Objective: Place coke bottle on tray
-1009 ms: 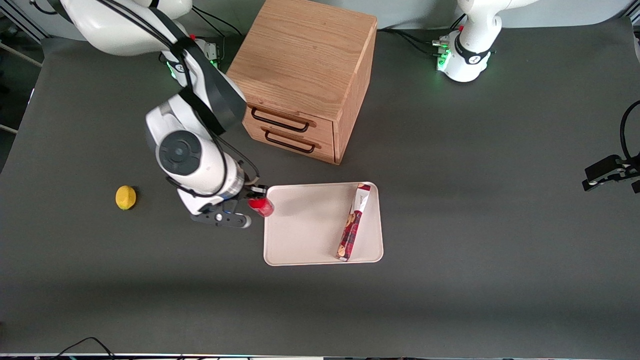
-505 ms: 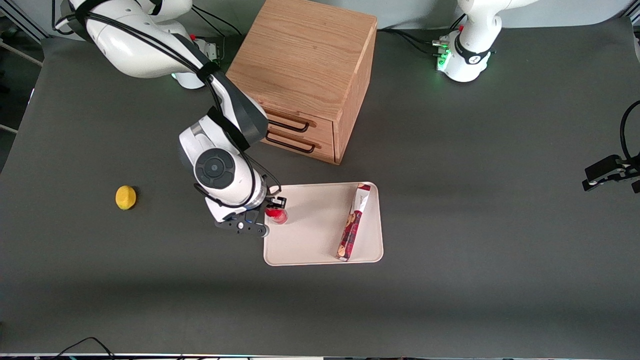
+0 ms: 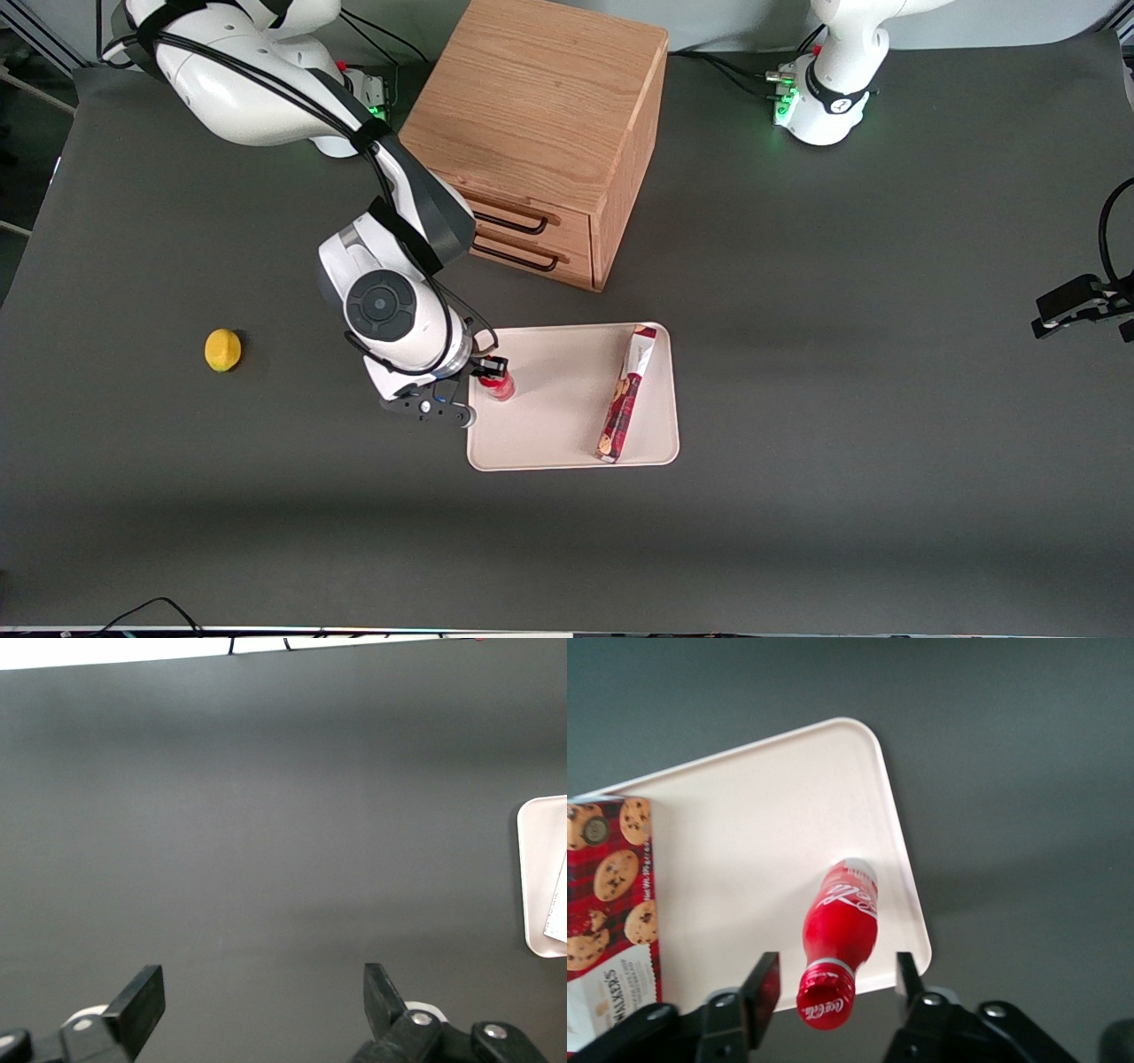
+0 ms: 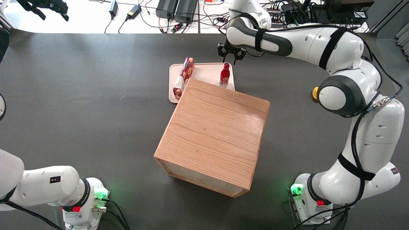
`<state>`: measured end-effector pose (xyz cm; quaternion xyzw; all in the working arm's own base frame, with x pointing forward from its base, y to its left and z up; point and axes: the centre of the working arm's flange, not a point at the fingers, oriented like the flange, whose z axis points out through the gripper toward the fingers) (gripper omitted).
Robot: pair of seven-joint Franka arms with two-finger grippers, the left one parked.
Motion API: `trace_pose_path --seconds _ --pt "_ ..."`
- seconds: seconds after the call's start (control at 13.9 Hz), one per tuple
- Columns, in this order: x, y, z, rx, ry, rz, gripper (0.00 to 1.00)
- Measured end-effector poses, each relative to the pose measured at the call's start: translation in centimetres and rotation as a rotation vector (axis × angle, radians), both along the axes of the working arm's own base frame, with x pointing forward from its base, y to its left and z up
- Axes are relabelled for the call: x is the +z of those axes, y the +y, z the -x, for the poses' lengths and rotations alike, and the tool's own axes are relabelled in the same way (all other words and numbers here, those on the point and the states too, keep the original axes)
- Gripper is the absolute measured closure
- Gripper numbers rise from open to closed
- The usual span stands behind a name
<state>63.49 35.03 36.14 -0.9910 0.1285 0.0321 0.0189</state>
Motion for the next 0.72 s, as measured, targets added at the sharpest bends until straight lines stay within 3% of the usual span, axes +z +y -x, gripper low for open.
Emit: trace_pose_path --seconds 0.22,0.29,0.5,0.72 --pt "5.4 -2.1 -0.6 0.007 -0.044 0.008 0.04" --pt "8.4 -3.8 -0.5 0.023 -0.052 0.023 0.00" --pt "18.1 -11.3 0.9 0.036 -0.064 0.081 0.00" --pt "24.8 -19.5 3.7 0.033 -0.022 0.138 0.00"
